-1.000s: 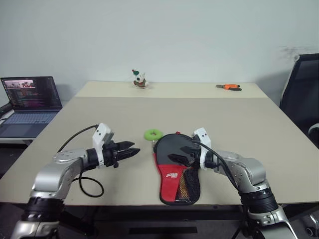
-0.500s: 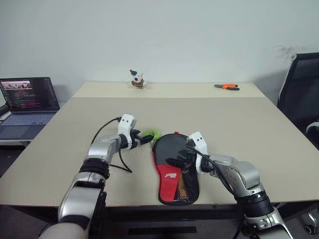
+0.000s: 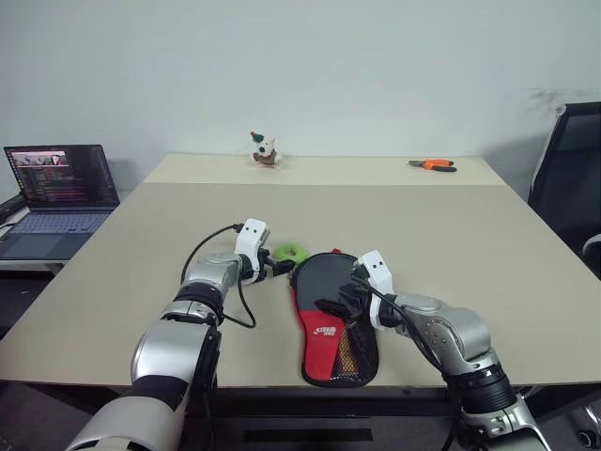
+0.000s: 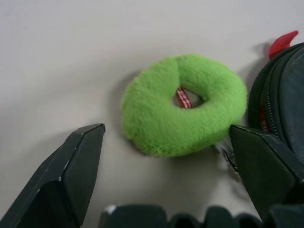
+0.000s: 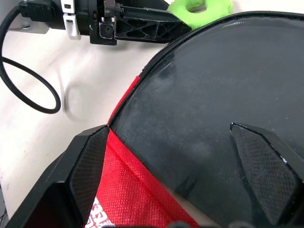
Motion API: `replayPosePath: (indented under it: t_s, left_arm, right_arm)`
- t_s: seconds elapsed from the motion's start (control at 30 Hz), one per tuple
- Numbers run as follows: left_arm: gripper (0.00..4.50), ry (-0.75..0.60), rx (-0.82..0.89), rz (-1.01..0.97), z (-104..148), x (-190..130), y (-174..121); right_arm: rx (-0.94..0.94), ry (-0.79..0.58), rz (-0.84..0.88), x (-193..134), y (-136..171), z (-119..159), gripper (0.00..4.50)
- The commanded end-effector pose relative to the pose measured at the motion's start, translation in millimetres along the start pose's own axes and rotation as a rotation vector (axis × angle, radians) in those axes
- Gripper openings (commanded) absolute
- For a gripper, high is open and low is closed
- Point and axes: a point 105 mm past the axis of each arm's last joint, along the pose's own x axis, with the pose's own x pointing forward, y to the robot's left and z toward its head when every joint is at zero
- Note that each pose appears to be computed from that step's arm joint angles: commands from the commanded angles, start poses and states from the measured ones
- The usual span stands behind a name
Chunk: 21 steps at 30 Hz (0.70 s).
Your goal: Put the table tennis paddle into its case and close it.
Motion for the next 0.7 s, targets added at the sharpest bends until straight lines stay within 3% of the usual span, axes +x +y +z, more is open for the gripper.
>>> replayPosePath:
  t_s: [0.03, 0.3, 0.4, 0.7]
  left_arm:
    - [4.48, 0.023, -0.008, -0.027, -5, 7, -11]
    - [4.48, 0.010, 0.024, -0.033, 4, 11, -17]
    - [3.97, 0.006, 0.031, -0.024, 7, 13, -19]
    - [0.83, -0.019, 0.033, -0.028, 15, 19, -27]
  right_arm:
    - [-0.036, -0.041, -0.001, -4, 5, 12, 4.50]
    - [-0.037, -0.044, -0.010, -5, 5, 13, 4.50]
    - [-0.034, -0.045, -0.019, -5, 3, 14, 4.50]
    - [-0.027, -0.045, -0.028, -6, 1, 14, 4.50]
